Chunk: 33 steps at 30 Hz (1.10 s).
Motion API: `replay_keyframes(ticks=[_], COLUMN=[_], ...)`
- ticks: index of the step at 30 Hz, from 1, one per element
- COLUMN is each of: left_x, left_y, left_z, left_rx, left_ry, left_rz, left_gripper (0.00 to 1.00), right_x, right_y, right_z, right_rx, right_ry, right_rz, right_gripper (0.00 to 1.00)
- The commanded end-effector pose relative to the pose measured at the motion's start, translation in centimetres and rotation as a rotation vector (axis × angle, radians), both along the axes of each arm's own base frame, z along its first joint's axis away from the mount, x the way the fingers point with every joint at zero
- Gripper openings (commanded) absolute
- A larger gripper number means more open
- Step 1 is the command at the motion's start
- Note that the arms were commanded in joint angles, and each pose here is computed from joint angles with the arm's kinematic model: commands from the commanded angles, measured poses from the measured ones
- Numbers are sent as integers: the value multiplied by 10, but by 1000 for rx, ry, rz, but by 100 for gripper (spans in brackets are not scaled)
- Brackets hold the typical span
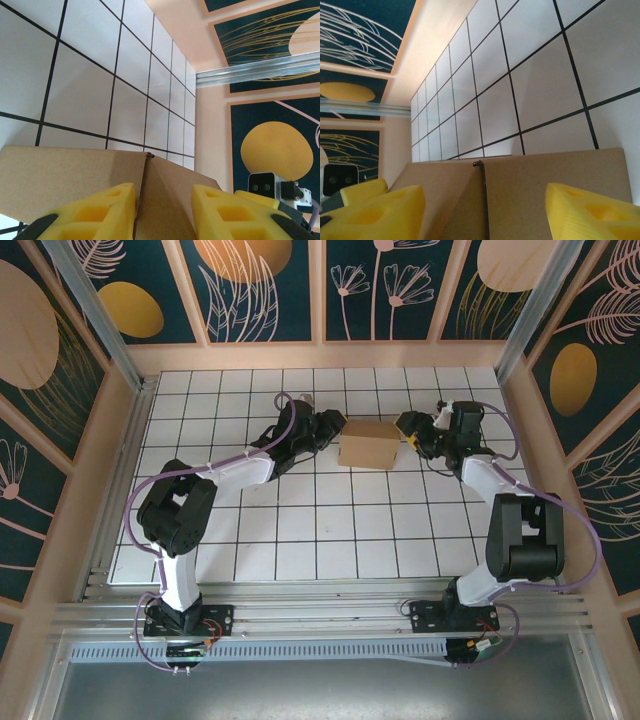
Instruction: Fold the paper box
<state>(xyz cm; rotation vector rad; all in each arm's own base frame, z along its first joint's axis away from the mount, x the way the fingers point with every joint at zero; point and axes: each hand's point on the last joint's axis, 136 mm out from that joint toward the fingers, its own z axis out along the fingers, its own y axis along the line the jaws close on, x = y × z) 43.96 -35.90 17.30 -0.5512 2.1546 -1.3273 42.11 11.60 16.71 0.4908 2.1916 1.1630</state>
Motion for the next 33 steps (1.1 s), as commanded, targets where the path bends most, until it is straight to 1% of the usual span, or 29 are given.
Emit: replay_keyframes(ticks=[1,3,6,11,16,20,23,25,28,30,33], left_x=[-13,-13,-16,-23,-27,-30,-36,-40,-51,-57,-58], left_y=[6,6,10,16,19,29,41,45,46,52,69], left_z=[-61,-64,-73,-89,-100,-111,-128,-140,-158,-169,-179], left_rx=[115,120,139,163,192,262,320,350,369,398,507], left_ry=[140,146,162,187,198,206,221,231,241,253,258], left_rz=[-11,-11,-5,-5,-11,0,12,5,-48,-51,-25], left_gripper=[33,33,26,21,17,16,15,11,8,8,7], right_x=[-10,-10,-10,-11,-15,-22,-26,-27,-27,-26,-24], right_y=[5,3,0,-7,-15,-17,-20,-22,-27,-31,-40], right_z=[1,-6,-17,-38,-60,-84,-98,-105,-106,-104,-100], right_rx=[16,3,-15,-66,-111,-112,-133,-161,-204,-247,-316], right_ry=[-13,-2,17,34,38,54,69,82,80,73,59], right_rz=[7,-2,-14,-42,-70,-89,-98,-100,-101,-105,-117], right_gripper=[56,52,49,41,37,32,30,28,27,26,25])
